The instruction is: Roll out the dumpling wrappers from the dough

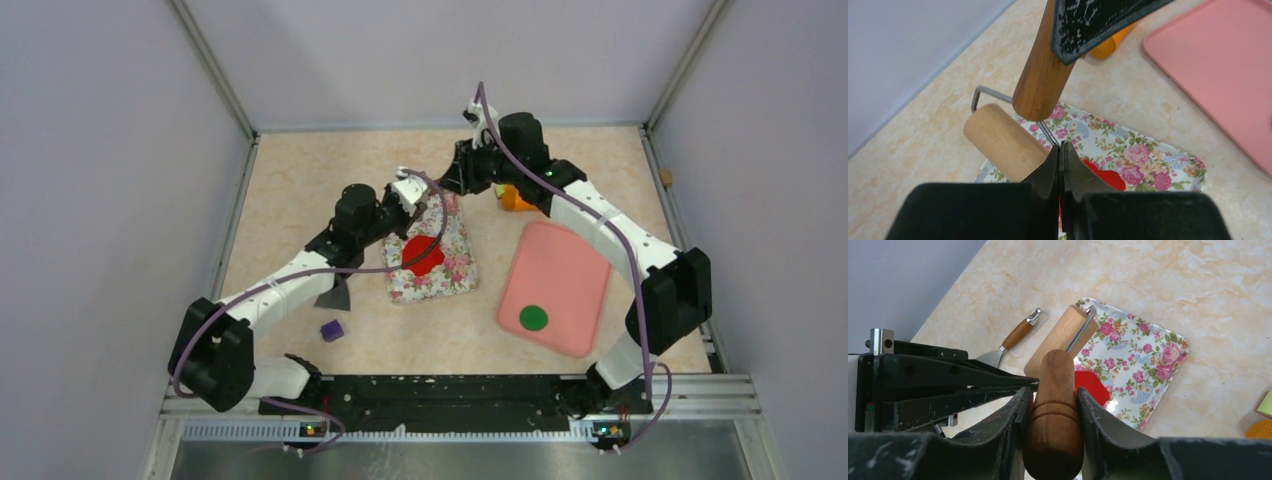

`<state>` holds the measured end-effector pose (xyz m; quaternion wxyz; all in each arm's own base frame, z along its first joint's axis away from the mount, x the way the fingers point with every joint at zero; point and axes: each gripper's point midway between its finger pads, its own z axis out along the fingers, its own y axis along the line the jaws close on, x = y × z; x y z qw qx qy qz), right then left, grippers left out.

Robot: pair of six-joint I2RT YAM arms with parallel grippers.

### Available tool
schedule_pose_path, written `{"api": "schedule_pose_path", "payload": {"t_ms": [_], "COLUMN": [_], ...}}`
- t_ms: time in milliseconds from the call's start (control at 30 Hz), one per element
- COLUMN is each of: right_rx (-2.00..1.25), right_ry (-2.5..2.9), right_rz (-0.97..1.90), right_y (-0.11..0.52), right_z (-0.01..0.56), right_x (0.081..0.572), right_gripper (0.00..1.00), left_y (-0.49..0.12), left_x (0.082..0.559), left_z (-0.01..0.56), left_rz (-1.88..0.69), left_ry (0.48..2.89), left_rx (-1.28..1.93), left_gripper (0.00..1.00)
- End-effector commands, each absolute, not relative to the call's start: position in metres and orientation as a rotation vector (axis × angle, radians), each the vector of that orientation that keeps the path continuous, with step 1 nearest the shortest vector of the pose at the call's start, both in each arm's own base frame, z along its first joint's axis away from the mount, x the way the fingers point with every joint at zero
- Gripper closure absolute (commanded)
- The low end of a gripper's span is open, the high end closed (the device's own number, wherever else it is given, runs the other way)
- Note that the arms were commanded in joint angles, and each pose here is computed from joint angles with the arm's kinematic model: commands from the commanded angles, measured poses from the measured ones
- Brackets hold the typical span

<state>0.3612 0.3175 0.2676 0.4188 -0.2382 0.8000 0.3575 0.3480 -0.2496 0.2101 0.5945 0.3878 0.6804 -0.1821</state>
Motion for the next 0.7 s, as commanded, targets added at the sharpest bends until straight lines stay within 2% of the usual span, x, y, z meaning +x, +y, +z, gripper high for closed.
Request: {"api": "schedule_pose_path", "payload": {"t_ms": [0, 300, 333, 367, 400, 433, 500, 667], "right_rx": [-0.687, -0.635, -0.632, -0.641, -0.658, -0.670, -0.685, -0.696], "right_ry": [1.873, 1.938, 1.941, 1.943, 1.936, 1.935, 1.928, 1.921], "right_rz": [1.091, 1.082, 1.087, 1.099, 1.117, 1.130, 1.137, 1.150], "right_y": [0.337, 0.317, 0.316, 0.317, 0.318, 0.319, 0.319, 0.319], "right_z": [0.311, 0.293, 0.291, 0.289, 0.289, 0.288, 0.288, 0.289], "right_x": [0.328, 0.331, 0.331, 0.329, 0.327, 0.326, 0.325, 0.323], "right_gripper": [1.00, 1.00, 1.00, 1.00, 1.00, 1.00, 1.00, 1.00], "left_y": [-0.265, -0.260, -0.259, -0.261, -0.262, -0.262, -0.263, -0.265], "left_x": [0.354, 0.339, 0.337, 0.333, 0.331, 0.331, 0.331, 0.338], "left_z": [0.237, 0.226, 0.226, 0.226, 0.228, 0.232, 0.238, 0.242], "left_rz": [-0.516, -0.587, -0.589, -0.600, -0.603, -0.595, -0.571, -0.500], "left_ry": [1.554, 1.633, 1.627, 1.603, 1.577, 1.545, 1.488, 1.427], "left_rx": [0.813, 0.785, 0.785, 0.805, 0.820, 0.832, 0.868, 0.965], "left_gripper": [1.00, 1.00, 0.88, 0.71, 0.58, 0.51, 0.44, 0.40]}}
